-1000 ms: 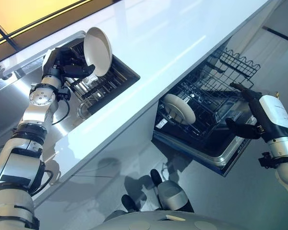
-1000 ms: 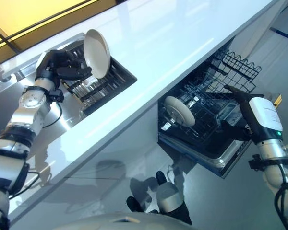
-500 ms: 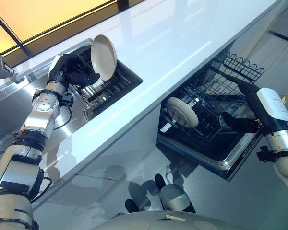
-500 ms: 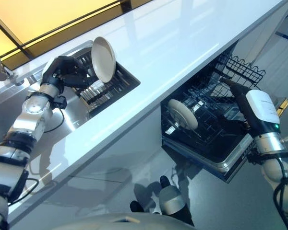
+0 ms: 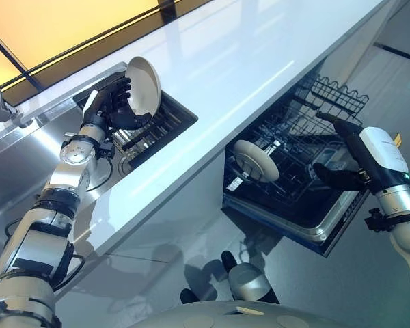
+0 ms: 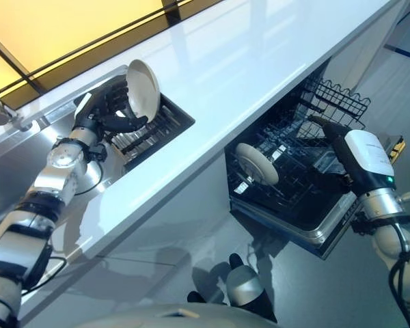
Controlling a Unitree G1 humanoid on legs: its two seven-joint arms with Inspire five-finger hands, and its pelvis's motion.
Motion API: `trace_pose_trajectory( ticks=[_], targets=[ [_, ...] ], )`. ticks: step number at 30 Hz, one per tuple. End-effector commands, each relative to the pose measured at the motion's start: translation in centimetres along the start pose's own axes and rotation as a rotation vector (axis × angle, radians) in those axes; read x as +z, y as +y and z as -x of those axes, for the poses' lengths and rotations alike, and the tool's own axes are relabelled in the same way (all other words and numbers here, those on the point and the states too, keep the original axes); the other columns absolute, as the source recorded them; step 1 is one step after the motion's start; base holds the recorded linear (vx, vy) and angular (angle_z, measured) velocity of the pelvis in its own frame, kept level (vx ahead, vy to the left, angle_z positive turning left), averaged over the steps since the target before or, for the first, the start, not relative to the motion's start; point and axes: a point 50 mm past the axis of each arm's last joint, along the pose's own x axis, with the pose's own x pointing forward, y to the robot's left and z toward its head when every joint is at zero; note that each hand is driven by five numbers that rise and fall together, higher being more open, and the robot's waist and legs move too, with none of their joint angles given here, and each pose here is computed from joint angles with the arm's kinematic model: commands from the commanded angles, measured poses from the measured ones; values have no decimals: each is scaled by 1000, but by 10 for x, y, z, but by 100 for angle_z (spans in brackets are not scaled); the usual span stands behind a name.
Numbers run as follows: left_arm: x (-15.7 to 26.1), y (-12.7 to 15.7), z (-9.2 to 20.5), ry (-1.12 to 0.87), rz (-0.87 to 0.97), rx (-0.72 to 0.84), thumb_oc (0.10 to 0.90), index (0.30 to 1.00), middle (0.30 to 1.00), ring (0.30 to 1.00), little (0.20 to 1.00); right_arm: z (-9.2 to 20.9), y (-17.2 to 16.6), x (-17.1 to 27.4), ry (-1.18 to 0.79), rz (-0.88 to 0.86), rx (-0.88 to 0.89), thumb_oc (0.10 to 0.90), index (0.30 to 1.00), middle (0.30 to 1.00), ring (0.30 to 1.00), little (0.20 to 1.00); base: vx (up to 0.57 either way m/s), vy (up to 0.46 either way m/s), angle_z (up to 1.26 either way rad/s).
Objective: Pick up plates and place into dishwasher.
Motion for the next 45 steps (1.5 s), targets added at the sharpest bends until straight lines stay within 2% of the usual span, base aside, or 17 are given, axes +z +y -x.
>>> trace_pose_trajectory(
  ticks=[1,17,28,45],
  targets=[
    [41,31,-6,-192,40,142,800,900,900,900,900,-16,-43,16,-129,51,-164,800,900,900,900,900,45,-39,1],
    [37,22,-11,-179,35,188,800,900,900,900,900,-21,-44,11,-93,60,-183,800,900,900,900,900,18,-38,-1],
    [60,39,-18,-204,10,310,800,900,900,900,900,-21,-41,11,-73,57,-188,800,900,900,900,900,22,-52,-2],
    [80,49,-30,-179,-5,352,800,900,900,900,900,-25,-36,10,-36,35,-189,800,900,900,900,900,26,-57,-2]
  ],
)
